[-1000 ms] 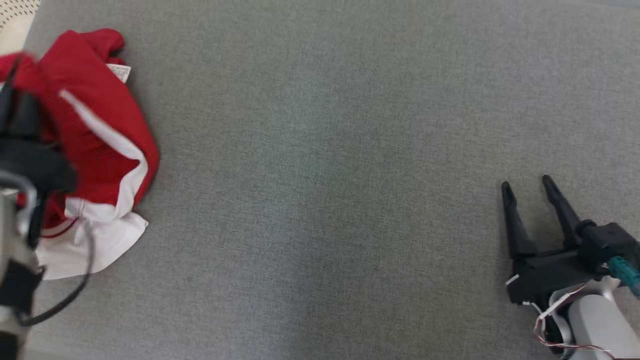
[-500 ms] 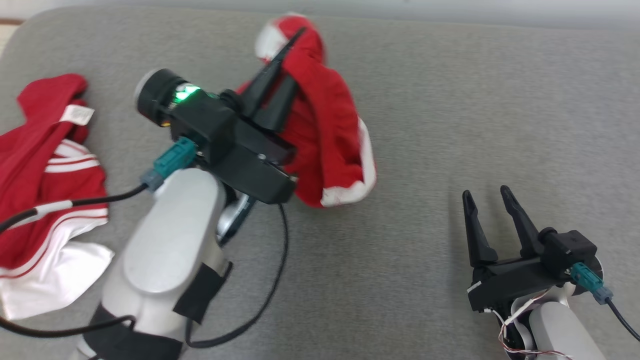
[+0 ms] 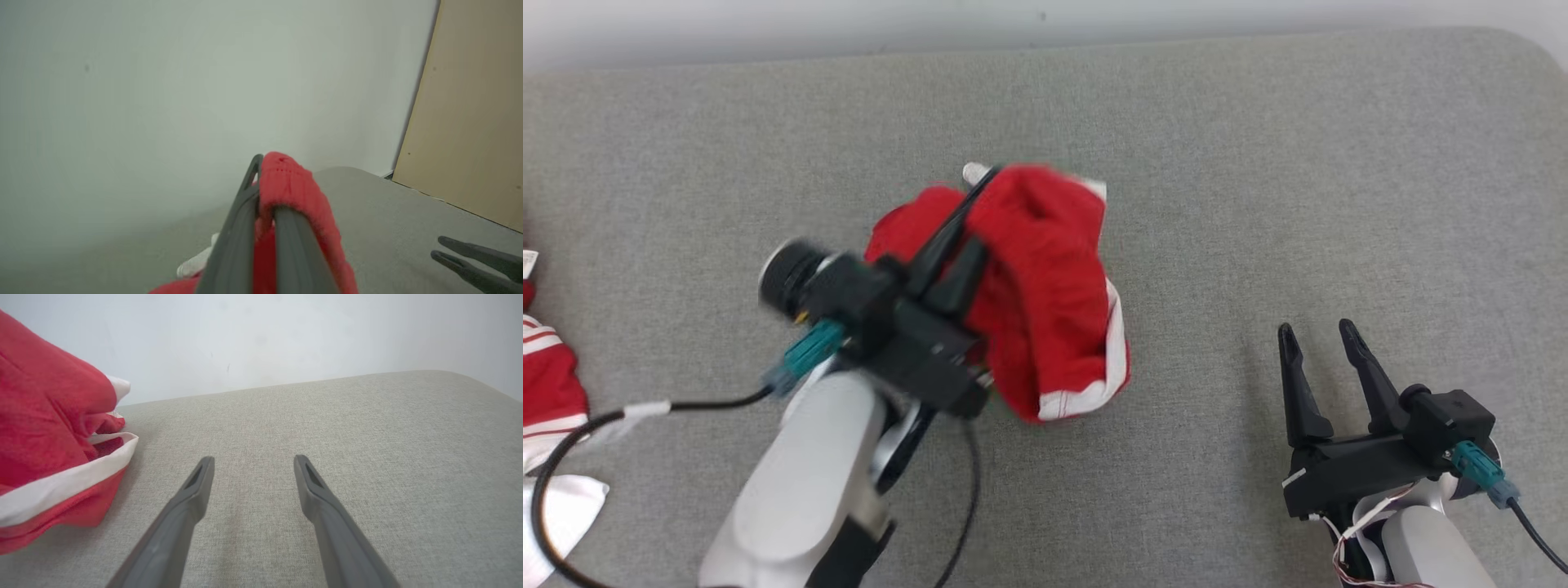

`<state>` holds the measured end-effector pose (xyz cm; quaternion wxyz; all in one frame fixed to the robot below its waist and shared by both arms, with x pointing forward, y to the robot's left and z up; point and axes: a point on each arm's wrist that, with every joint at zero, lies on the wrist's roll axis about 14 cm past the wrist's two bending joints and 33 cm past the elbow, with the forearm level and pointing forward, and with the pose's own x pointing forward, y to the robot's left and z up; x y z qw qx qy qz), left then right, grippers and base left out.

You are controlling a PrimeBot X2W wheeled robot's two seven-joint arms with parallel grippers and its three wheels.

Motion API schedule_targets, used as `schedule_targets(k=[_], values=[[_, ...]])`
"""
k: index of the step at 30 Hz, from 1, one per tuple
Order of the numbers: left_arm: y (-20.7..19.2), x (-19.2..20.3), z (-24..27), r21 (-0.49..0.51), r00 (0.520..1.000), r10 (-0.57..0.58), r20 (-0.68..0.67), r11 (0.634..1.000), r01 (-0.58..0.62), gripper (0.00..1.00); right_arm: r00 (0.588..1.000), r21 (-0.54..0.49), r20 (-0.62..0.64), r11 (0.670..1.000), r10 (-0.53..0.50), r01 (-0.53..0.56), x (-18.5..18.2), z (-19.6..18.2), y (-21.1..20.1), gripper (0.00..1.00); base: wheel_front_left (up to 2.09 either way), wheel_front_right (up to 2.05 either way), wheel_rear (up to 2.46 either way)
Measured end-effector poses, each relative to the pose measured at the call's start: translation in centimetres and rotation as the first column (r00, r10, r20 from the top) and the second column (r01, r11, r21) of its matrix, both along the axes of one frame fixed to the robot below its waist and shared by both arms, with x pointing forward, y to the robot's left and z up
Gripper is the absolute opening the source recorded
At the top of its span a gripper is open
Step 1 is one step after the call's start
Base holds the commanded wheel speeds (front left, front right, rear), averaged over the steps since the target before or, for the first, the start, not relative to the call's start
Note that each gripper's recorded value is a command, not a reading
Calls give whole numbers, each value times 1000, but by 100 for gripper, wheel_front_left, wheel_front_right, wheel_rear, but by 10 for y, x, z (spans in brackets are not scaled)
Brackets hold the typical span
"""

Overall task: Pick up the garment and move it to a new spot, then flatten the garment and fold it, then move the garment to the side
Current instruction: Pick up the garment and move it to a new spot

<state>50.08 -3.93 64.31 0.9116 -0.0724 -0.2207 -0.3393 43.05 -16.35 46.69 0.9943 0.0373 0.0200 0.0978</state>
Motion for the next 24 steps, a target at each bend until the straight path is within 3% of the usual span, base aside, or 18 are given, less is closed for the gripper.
schedule_targets(k=[1, 3, 4, 8, 12, 24], values=[[9, 3, -13, 18, 999, 36, -29, 999, -36, 30, 1000, 1, 3, 1000, -2, 2, -1, 1, -1, 100, 0, 0, 0], [32, 8, -38, 43, 989, 114, -93, 993, -111, 53, 1000, 2, 14, 1000, 2, -2, 0, 5, 1, 100, 0, 0, 0], [62, 11, -64, 84, 964, 216, -153, 975, -205, 100, 1000, 4, 20, 1000, 13, -13, 0, 7, 5, 100, 0, 0, 0], [127, 2, -110, 160, 871, 419, -257, 907, -389, 100, 998, 7, 43, 999, 50, -50, 2, 16, 18, 100, 0, 0, 0], [167, -16, -127, 190, 798, 521, -302, 853, -485, 100, 994, 10, 58, 996, 89, -90, 0, 21, 31, 100, 0, 0, 0], [197, -78, -147, 194, 727, 570, -383, 819, -541, 100, 964, 26, 87, 967, 252, -255, 1, 34, 88, 100, 0, 0, 0]])
